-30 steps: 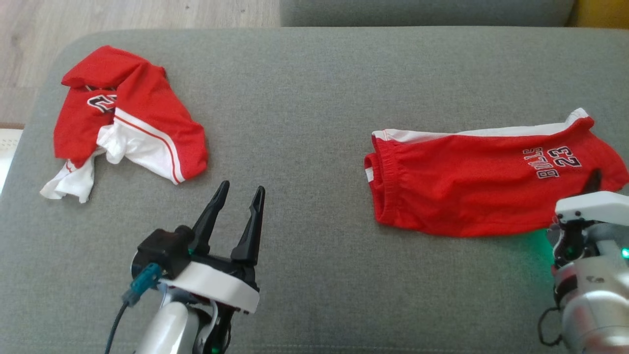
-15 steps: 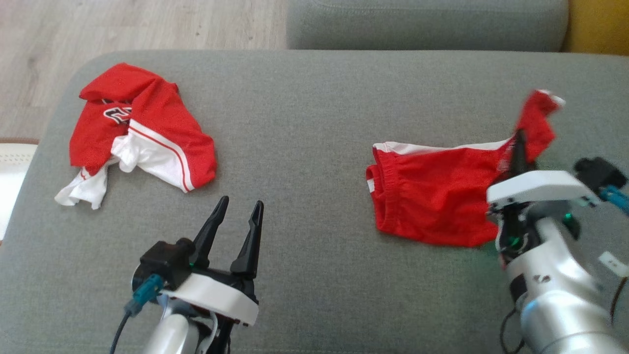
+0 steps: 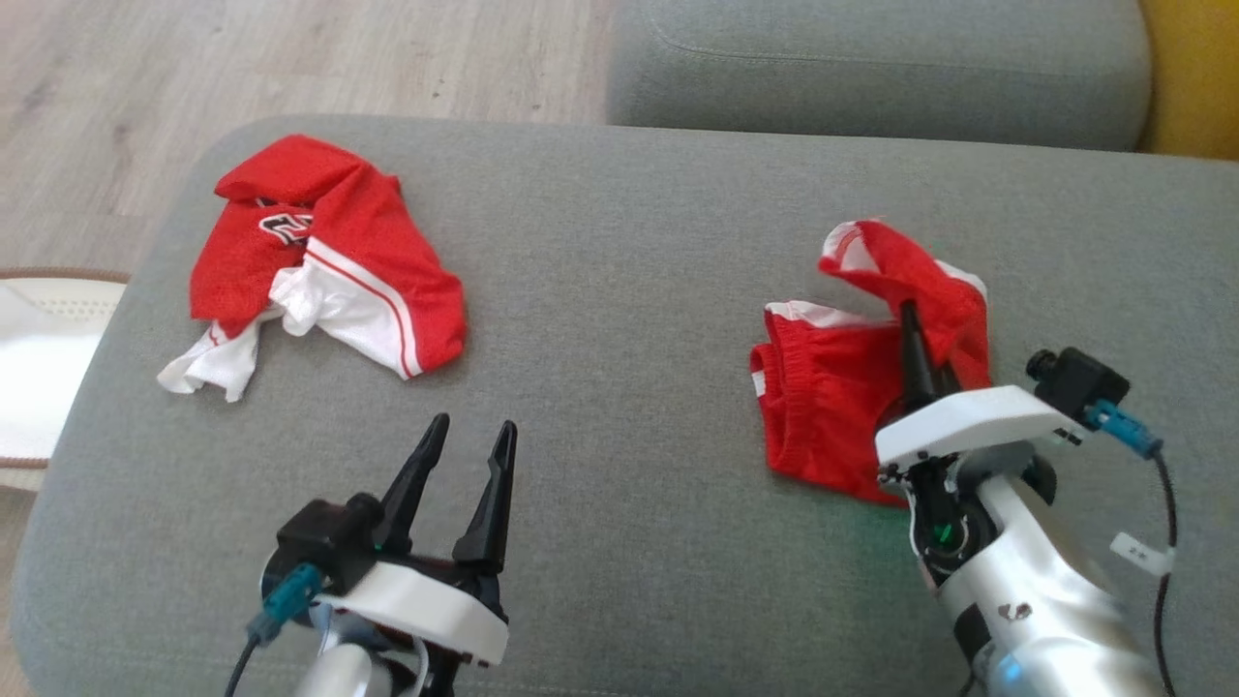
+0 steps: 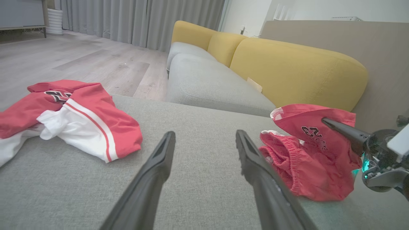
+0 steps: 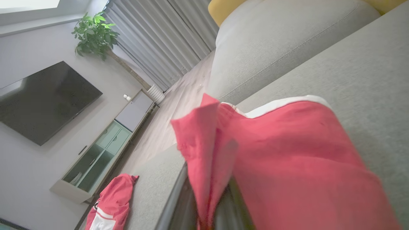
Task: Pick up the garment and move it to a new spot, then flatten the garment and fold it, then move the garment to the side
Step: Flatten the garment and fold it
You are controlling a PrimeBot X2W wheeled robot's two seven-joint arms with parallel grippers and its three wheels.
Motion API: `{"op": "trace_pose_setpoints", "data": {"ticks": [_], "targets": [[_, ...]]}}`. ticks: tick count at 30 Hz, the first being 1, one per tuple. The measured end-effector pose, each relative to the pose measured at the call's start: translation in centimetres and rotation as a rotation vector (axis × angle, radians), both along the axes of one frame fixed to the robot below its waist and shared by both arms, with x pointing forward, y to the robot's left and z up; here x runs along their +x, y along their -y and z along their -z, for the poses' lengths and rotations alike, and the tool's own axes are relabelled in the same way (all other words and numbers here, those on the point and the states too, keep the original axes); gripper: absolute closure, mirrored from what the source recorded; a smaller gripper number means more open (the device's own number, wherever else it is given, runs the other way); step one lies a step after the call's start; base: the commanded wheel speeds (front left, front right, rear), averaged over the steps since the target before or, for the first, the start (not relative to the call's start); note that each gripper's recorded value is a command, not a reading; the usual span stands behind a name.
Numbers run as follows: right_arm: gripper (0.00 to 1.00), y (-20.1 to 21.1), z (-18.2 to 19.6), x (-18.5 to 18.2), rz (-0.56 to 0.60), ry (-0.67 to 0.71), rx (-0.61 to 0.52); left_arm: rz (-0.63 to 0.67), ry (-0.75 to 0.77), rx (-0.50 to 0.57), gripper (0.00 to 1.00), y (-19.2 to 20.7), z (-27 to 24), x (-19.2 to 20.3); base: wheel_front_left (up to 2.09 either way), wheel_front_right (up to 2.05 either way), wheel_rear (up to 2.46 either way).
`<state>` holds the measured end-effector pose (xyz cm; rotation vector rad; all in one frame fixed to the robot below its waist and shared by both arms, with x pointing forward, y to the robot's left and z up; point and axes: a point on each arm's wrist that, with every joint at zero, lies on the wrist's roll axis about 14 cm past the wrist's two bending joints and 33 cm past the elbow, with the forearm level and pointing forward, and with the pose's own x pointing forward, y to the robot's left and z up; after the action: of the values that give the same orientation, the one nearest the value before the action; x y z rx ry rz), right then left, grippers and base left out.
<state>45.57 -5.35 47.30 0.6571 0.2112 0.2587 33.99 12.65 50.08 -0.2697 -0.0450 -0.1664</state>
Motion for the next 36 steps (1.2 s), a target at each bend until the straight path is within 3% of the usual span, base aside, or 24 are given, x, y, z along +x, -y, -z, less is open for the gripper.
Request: {"op": "trace_pose_setpoints", "data": {"ticks": [14,23,24,25,26,36], "targets": [[1.00,-4.4,1.4,-1.8,-0.151,-0.027,-0.045,-0.047,0.002,0.000,0.00,-1.4,-0.1,-0.8,0.00,0.00,0.00],[1.00,-5.1,4.8,-4.9,-0.229,-0.108,-0.131,-0.049,0.008,0.000,0.00,-1.3,-0.2,-1.0,0.00,0.00,0.00],[0.75,-5.2,5.0,-5.1,-0.237,-0.113,-0.138,-0.048,0.007,0.000,0.00,-1.3,-0.2,-1.0,0.00,0.00,0.00],[0.21,-5.4,5.1,-5.4,-0.247,-0.116,-0.141,-0.046,0.006,0.000,0.00,-1.2,-0.2,-1.0,0.00,0.00,0.00],[0.00,-5.6,5.3,-5.6,-0.259,-0.124,-0.144,-0.044,0.005,0.000,0.00,-1.1,-0.1,-1.0,0.00,0.00,0.00],[0.00,-7.4,7.8,-9.5,-0.421,-0.247,-0.200,-0.017,-0.001,-0.010,0.00,-0.3,0.0,-0.8,0.00,0.00,0.00]]}}
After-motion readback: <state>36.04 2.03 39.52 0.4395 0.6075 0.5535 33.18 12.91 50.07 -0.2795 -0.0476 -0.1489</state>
